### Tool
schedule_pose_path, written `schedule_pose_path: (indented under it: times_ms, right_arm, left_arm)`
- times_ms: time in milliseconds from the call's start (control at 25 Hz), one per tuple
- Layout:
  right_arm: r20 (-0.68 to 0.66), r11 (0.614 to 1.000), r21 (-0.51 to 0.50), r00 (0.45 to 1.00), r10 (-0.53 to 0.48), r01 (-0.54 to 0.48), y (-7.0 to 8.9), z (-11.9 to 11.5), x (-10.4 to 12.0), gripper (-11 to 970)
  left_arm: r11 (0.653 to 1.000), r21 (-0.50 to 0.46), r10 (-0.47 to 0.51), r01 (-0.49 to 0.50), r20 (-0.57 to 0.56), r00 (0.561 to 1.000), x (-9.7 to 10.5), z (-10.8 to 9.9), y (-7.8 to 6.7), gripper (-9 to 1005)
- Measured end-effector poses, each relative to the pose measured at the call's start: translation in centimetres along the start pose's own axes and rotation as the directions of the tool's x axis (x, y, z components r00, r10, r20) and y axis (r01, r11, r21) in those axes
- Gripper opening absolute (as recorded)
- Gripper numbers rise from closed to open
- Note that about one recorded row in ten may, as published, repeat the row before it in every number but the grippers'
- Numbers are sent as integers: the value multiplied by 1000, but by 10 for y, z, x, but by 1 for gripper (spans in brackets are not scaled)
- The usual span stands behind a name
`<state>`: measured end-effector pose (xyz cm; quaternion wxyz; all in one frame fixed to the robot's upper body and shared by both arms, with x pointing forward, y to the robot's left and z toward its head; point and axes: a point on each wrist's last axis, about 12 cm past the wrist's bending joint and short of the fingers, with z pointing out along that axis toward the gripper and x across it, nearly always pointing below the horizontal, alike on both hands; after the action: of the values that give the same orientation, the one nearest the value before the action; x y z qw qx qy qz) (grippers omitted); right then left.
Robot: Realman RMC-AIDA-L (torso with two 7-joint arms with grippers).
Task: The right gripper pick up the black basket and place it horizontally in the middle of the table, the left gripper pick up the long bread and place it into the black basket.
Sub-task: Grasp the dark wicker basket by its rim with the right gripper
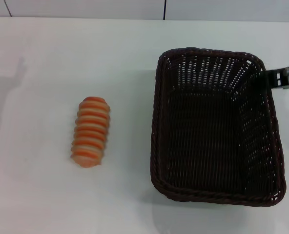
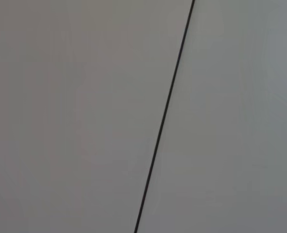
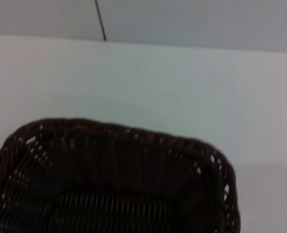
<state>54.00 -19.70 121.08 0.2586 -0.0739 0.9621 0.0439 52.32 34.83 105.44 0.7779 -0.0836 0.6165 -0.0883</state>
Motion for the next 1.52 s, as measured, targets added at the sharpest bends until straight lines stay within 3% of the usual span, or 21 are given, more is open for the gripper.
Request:
schedule_pose_path:
  times_ms: [640,920,1520]
  right_arm:
    - [-160,999,39,986,42,-37,7,15,17,758]
    - [-167,998,41,985,47,-41,7,25,17,758]
    - [-180,1000,-6,983,-25,24,27,39,19,726]
  left_arm:
    - [999,-36,9,-8,18,1000,-6,0,11,870]
    - [999,-51,9,-8,20,1000,-6,-1,14,870]
    - [998,-64,6,-4,31,1000,-8,-1,16,870]
